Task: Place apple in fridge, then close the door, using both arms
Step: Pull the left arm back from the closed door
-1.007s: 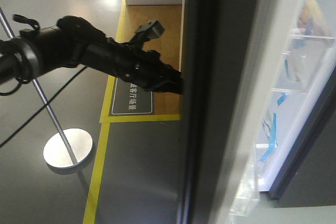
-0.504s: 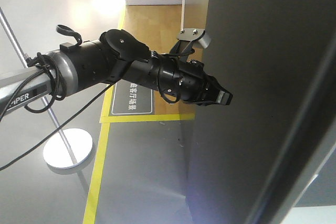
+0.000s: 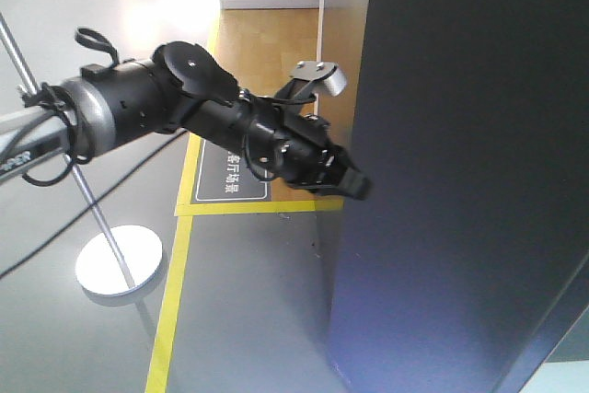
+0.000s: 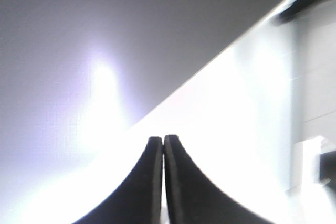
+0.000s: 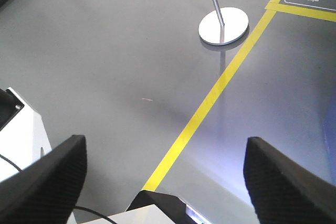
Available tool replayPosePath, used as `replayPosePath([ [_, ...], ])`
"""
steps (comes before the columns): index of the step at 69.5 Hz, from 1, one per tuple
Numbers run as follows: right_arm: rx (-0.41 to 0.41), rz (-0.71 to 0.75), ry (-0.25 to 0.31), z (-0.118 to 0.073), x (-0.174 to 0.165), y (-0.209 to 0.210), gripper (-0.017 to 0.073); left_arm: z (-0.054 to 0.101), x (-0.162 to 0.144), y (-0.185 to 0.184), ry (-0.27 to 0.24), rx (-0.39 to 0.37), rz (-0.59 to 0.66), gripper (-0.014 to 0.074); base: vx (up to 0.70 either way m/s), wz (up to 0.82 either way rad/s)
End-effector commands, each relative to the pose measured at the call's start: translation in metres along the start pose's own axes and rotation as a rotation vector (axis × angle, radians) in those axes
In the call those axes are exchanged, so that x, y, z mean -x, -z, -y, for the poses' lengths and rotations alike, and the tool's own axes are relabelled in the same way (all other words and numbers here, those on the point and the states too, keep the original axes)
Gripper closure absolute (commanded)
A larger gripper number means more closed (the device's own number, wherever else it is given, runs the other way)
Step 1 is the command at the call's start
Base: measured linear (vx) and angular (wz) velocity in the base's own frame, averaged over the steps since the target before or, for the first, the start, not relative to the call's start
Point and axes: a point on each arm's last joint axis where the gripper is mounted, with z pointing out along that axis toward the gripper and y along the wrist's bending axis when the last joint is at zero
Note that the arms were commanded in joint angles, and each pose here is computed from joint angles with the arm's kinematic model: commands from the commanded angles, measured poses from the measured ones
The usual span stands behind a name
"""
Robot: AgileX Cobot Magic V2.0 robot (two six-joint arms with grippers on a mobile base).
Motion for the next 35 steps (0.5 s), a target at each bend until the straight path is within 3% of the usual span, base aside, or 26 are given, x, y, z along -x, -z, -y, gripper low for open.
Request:
replayPosePath([
  [1, 0.006, 0.065, -0.001, -0.003, 0.011, 0.003, -0.0023, 0.025, 0.015, 0.04, -0.047, 0.081, 0.052, 0.06, 0.0, 0.0],
  [13, 0.006, 0.065, -0.001, -0.003, 0.011, 0.003, -0.0023, 0.038, 0.0, 0.067, -0.128, 0.301, 0.071, 0.06, 0.0, 0.0],
  [27, 0.006, 0.065, -0.001, -0.003, 0.011, 0.003, -0.0023, 0.049, -0.038, 0.101, -0.161, 0.465, 0.119, 0.06, 0.0, 0.0],
  [35, 0.006, 0.065, -0.001, -0.003, 0.011, 0.003, -0.0023, 0.051, -0.067, 0.116, -0.145, 0.558, 0.139, 0.06, 0.0, 0.0],
])
